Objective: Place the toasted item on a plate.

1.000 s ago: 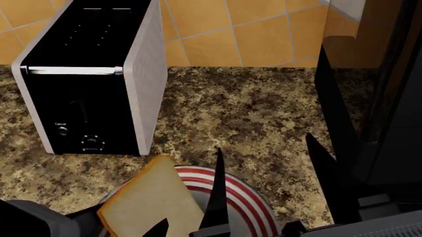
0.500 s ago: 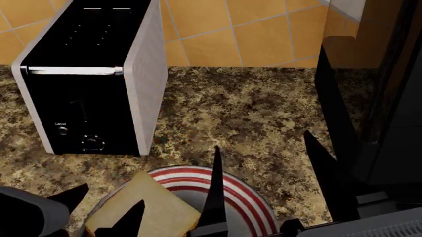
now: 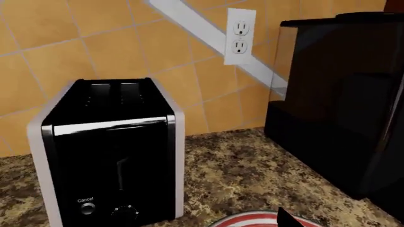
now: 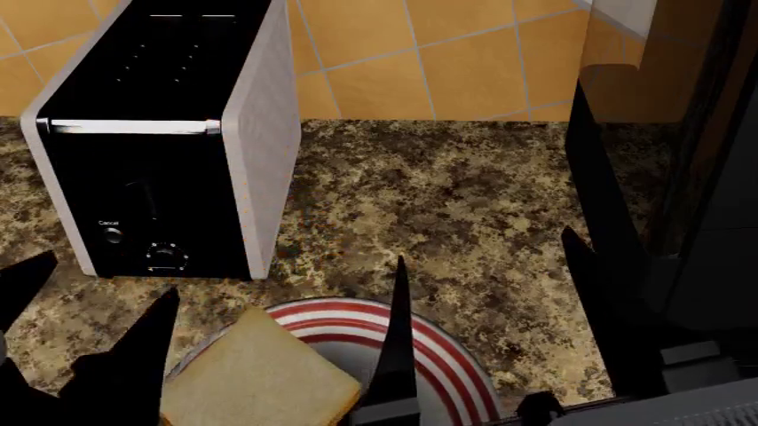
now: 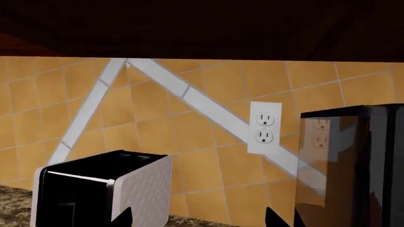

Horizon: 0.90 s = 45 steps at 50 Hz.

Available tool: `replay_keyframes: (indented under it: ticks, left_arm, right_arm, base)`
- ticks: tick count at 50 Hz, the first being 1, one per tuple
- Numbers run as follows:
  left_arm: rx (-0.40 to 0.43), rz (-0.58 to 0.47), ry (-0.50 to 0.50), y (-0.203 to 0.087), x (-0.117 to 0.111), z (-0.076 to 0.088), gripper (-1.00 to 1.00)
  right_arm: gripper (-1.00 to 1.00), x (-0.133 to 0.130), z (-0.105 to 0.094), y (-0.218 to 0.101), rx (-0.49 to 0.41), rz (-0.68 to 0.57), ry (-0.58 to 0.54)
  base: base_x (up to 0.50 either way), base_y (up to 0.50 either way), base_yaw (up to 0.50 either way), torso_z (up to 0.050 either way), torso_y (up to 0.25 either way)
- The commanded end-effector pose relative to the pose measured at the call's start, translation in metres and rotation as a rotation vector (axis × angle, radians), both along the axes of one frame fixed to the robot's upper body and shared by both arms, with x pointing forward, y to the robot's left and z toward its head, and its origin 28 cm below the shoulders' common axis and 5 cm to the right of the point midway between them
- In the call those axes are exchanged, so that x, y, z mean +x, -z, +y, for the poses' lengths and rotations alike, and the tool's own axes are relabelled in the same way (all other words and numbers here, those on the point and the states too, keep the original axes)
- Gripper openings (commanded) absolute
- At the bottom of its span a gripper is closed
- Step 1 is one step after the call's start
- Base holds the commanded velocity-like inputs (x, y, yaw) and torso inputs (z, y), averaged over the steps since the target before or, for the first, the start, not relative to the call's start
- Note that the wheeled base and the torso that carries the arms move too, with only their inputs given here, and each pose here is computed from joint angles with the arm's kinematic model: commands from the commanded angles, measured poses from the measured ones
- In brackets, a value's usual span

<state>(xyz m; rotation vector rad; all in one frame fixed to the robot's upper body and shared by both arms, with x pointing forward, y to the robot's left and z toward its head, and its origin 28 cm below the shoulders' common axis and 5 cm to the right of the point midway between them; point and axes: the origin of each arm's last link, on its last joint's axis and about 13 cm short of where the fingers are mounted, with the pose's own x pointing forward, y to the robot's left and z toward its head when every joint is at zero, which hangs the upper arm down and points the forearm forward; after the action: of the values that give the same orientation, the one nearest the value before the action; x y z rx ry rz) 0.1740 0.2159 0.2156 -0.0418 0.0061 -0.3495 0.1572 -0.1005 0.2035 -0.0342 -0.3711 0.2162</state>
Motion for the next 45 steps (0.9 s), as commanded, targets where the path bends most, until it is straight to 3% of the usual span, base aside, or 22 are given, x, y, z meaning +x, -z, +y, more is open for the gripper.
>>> replay_keyframes:
  ticks: [1, 12, 32, 45]
  left_arm:
    - [0.046, -0.091, -0.099, -0.026, -0.011, 0.018, 1.0]
    - [0.055, -0.146, -0.223, -0.043, -0.024, 0.038, 1.0]
    - [0.06, -0.219, -0.35, -0.071, -0.052, 0.065, 1.0]
    - [0.065, -0.263, -0.446, -0.089, -0.069, 0.083, 1.0]
  right_arm:
    - [1.0, -0.003, -0.008, -0.019, -0.042, -0.027, 0.033]
    - [1.0, -0.012, -0.02, -0.045, -0.071, -0.088, 0.107]
    - [1.0, -0.031, -0.054, -0.097, -0.066, -0.191, 0.288]
    - [1.0, -0.039, -0.057, -0.113, -0.066, -0.226, 0.328]
  base:
    - [0.0, 0.0, 0.0, 0.0, 0.0]
    - [0.0, 0.0, 0.0, 0.0, 0.0]
    - [0.0, 0.0, 0.0, 0.0, 0.0]
    - [0.0, 0.0, 0.0, 0.0, 0.0]
